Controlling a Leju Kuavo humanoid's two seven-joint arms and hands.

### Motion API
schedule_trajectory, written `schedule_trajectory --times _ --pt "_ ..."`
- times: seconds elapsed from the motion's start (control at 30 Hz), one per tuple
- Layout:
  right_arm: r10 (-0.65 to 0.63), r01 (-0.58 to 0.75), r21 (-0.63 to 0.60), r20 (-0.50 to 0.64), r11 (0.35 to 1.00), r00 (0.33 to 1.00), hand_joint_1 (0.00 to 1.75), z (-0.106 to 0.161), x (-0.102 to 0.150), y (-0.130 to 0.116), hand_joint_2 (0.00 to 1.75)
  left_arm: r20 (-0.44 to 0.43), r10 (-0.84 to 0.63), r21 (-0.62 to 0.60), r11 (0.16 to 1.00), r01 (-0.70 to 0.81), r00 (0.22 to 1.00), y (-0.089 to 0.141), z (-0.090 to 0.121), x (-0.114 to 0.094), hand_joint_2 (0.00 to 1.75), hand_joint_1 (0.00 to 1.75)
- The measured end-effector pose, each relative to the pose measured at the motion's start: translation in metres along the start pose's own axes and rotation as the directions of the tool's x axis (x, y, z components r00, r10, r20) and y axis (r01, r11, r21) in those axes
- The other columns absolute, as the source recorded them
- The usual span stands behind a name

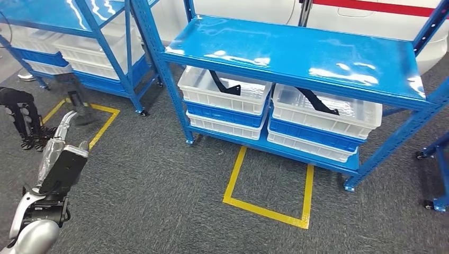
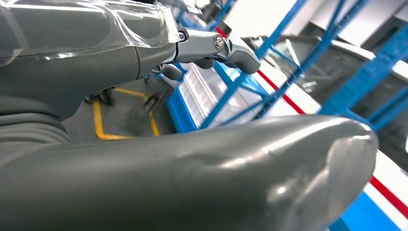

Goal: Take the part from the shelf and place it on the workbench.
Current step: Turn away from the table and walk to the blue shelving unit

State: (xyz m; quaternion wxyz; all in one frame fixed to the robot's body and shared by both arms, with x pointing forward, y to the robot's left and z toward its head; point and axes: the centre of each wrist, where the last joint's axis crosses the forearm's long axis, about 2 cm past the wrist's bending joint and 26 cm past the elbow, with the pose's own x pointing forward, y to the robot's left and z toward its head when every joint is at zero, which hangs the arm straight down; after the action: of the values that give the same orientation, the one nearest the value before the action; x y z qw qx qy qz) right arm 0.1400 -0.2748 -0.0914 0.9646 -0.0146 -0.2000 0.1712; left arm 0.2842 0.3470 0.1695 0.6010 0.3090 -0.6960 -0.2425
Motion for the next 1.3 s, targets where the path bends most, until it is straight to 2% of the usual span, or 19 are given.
schedule_trajectory --times 0.9,1.23,1.3 --pt "0.001 -0.001 0.003 -0.003 1.000 1.000 0.00 0.0001 -0.0014 -0.0012 0.00 0.002 0.013 0.000 1.000 -0.013 1.000 -0.0007 -0.0010 0.0018 0.00 0.00" --pt "0.017 -0.017 -0.030 0.007 0.999 1.000 0.00 0.0001 -0.0004 -0.0003 0.00 -0.004 0.010 0.009 1.000 -0.010 1.000 -0.0004 0.0020 -0.0015 0.00 0.00" --pt "0.017 -0.017 -0.033 0.005 0.999 1.000 0.00 0.0001 -0.0012 -0.0014 0.00 -0.004 0.010 0.010 1.000 -0.010 1.000 -0.0002 0.0019 -0.0015 0.87 0.00"
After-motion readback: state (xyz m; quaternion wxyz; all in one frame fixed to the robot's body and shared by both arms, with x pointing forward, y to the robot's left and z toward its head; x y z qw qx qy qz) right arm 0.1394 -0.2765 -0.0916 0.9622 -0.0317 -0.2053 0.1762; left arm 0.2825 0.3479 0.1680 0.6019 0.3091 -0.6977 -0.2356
